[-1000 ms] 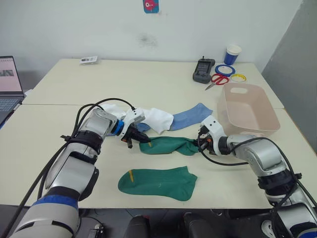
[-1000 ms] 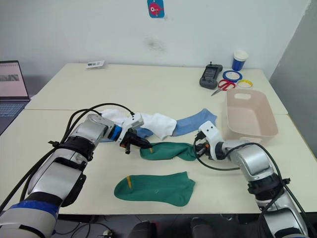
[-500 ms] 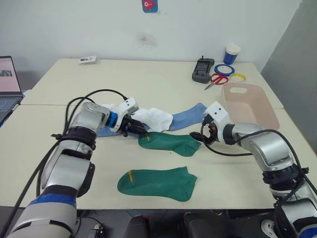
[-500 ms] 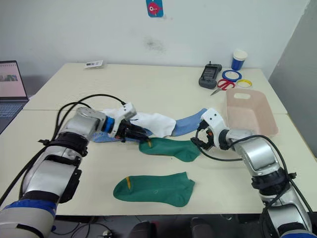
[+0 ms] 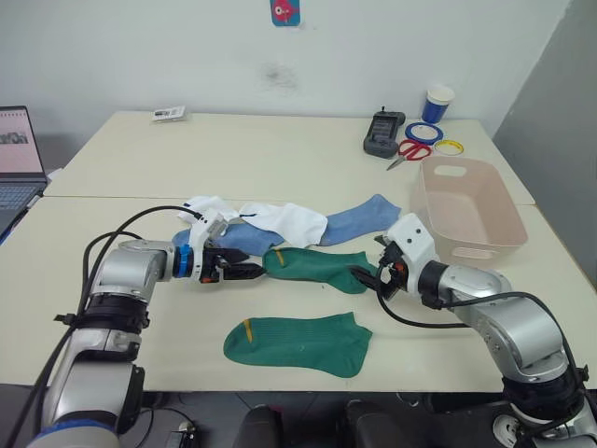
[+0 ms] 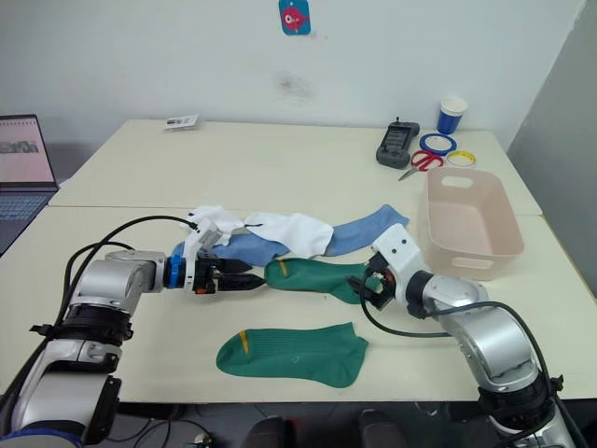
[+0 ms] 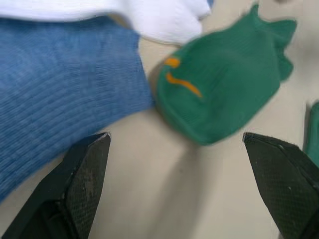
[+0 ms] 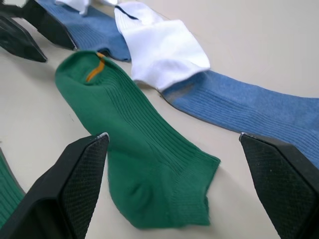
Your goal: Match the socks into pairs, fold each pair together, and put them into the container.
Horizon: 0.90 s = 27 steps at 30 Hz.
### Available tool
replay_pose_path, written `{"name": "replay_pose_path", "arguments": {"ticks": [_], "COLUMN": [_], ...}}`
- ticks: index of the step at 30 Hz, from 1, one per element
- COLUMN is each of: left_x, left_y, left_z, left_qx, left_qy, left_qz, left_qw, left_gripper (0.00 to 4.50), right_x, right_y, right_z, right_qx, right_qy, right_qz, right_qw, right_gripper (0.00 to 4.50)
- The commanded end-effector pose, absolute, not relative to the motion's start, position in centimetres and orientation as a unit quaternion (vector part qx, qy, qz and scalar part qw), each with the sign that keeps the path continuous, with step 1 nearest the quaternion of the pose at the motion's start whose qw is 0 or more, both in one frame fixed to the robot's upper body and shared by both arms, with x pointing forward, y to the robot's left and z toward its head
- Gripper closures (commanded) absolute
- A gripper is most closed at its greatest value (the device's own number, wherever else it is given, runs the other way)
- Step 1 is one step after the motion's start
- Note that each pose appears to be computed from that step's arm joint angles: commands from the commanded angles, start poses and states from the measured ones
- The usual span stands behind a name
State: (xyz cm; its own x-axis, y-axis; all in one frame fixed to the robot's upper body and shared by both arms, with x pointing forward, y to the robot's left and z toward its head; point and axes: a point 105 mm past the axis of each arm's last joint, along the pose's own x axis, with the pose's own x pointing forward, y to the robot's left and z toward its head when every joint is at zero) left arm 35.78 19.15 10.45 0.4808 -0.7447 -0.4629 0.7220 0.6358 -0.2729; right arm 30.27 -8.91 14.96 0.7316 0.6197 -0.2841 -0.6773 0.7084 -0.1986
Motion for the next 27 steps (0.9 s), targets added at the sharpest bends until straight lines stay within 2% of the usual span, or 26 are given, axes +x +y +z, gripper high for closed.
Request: {"name": "replay_pose_path", "arguments": {"ticks": [1, 4, 15, 21, 23, 27], "left_x": [36.2, 36.1, 35.3, 35.5, 35.5, 35.5], "left_y": [18.5, 17.7, 15.4, 16.0, 16.2, 16.2], "left_z": [10.2, 9.6, 9.1, 9.2, 9.3, 9.3], "left_qx": [-0.041, -0.055, -0.061, -0.051, -0.048, -0.046], "left_qy": [0.277, 0.290, 0.315, 0.308, 0.306, 0.301], "left_qz": [-0.401, -0.403, -0.439, -0.434, -0.432, -0.432], "left_qw": [0.872, 0.866, 0.839, 0.845, 0.847, 0.849], "left_gripper": [0.26, 0.96, 4.46, 4.49, 4.50, 4.50], "right_x": [30.0, 30.1, 30.7, 31.5, 31.9, 31.9], "right_y": [-8.7, -9.1, -11.4, -12.2, -12.7, -12.4], "right_z": [16.1, 15.7, 13.0, 11.2, 10.4, 9.7], "right_qx": [-0.155, -0.157, -0.119, -0.035, -0.010, 0.009], "right_qy": [0.066, 0.073, 0.131, 0.166, 0.179, 0.189], "right_qz": [0.343, 0.333, 0.267, 0.224, 0.207, 0.214], "right_qw": [0.924, 0.927, 0.947, 0.960, 0.962, 0.958], "right_gripper": [0.00, 0.00, 0.00, 0.00, 0.38, 1.66]}}
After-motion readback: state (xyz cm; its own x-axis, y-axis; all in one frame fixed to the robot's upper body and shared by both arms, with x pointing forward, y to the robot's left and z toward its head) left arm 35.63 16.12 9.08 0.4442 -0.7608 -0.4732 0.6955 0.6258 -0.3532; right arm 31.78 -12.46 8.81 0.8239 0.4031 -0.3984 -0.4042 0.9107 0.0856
